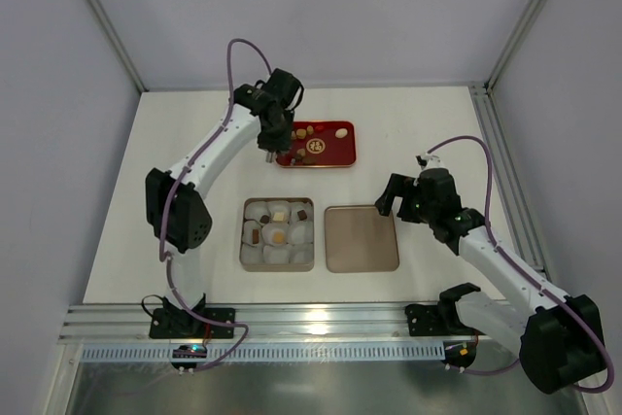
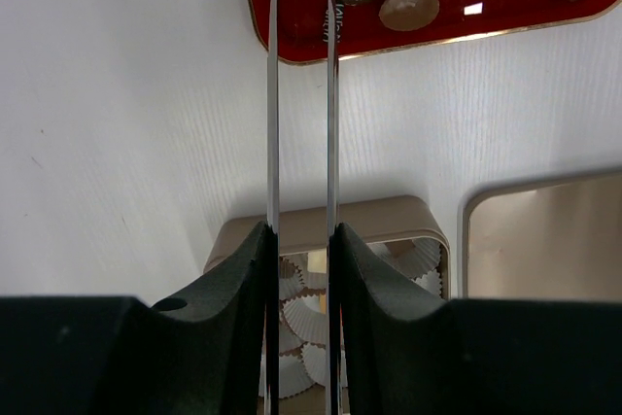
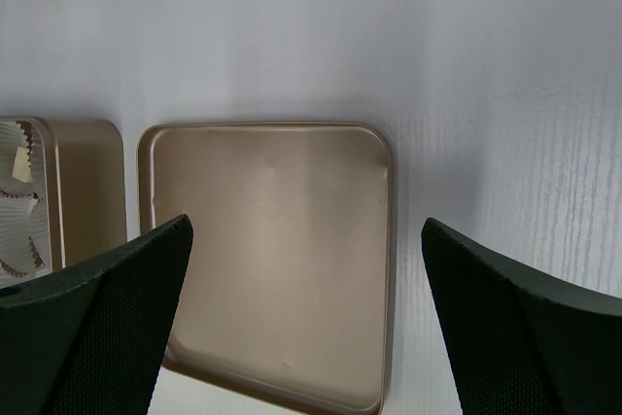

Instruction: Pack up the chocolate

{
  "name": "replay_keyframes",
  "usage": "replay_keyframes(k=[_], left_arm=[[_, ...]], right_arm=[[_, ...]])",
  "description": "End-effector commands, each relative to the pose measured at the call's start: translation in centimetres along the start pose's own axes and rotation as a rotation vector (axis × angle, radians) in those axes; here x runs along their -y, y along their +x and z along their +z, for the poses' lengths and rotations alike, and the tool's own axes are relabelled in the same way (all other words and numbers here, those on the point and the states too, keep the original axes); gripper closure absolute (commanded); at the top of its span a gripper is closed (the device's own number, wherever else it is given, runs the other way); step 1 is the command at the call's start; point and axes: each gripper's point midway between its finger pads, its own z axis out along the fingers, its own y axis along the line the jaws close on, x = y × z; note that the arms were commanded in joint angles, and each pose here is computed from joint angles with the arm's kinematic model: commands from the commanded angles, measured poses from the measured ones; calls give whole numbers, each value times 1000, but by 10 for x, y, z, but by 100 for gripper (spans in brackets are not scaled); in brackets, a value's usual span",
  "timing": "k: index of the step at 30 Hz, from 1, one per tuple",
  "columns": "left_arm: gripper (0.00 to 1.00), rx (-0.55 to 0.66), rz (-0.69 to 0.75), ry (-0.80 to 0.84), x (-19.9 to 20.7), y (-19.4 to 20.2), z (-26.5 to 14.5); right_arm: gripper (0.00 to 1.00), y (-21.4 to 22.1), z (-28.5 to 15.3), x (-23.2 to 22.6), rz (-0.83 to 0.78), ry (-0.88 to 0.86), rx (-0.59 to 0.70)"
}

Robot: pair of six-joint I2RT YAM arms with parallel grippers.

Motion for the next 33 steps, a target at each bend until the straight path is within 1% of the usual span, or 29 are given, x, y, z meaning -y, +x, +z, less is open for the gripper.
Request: replay_keyframes(k=[1,5,9,12,23,26,29,33], left_arm=[[71,46,0,47,-1,-1,-31],[71,57,-12,77,1,8,-43],[71,83,-17,104,1,21,-64],[71,70,-17,111,1,37,-69],[70,86,-15,212,7,95,-113],[70,67,-9,238,12,114,-118],[70,67,6,282,18,131,-131],[70,43,30,299,23,152,-135]], right_arm=[[0,-9,2,-6,0,-18,33],[0,-12,3,-6,2,-17,37],[0,-14,5,-7,3,-15,40],[0,-16,7,-7,7,-10,40],[0,-20,13,-8,16,-5,43],[0,-19,15,-8,21,-1,39],[0,-19,18,-7,23,5,34],[0,-20,20,-7,27,7,35]])
